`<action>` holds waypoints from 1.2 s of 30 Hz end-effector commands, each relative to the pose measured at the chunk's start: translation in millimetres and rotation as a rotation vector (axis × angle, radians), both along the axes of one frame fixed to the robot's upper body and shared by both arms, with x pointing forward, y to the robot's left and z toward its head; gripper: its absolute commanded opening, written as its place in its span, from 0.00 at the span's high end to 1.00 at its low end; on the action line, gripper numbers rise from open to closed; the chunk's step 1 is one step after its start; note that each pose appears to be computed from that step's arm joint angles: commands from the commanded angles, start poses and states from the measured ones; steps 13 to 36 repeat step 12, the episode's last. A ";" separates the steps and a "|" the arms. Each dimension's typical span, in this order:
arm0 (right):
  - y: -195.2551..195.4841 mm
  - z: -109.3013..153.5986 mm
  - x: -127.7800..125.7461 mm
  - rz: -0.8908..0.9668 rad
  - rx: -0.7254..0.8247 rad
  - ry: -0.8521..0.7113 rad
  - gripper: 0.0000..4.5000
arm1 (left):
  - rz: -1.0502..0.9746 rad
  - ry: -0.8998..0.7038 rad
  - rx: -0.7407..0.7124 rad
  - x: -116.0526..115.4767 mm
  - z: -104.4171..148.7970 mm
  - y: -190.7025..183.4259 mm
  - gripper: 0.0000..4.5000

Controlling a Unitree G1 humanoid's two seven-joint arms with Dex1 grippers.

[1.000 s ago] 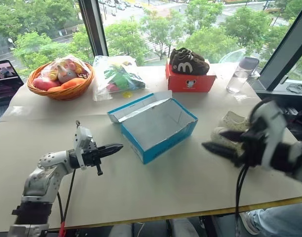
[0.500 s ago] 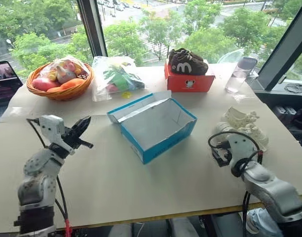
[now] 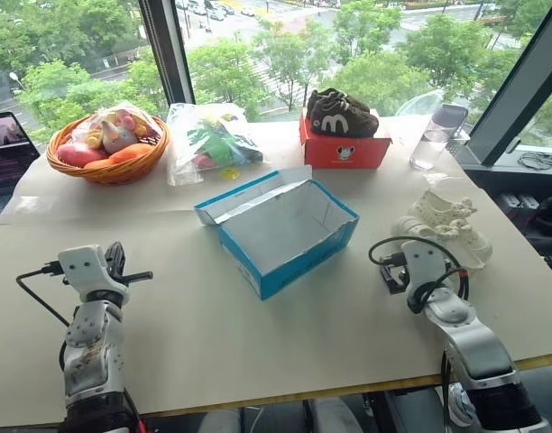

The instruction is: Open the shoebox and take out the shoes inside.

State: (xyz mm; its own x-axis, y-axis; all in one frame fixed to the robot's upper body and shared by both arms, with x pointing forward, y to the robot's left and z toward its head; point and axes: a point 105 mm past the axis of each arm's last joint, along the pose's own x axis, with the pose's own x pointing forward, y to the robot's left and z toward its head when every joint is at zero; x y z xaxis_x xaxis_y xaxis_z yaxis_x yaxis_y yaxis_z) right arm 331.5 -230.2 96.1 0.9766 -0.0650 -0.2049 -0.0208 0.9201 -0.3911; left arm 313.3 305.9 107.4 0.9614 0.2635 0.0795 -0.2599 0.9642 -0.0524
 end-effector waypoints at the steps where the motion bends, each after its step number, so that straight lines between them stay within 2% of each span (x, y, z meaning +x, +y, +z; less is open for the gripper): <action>1: -4.6 13.9 -3.5 0.000 -0.012 -0.065 0.02 | -0.001 -0.052 0.013 -3.2 10.0 1.2 1.00; 12: -4.0 8.5 -3.5 0.006 -0.032 -0.069 0.02 | 0.060 -0.086 0.036 -7.3 16.3 8.6 1.00; 36: -4.0 8.5 -3.5 0.006 -0.032 -0.069 0.02 | 0.060 -0.086 0.036 -7.3 16.3 8.6 1.00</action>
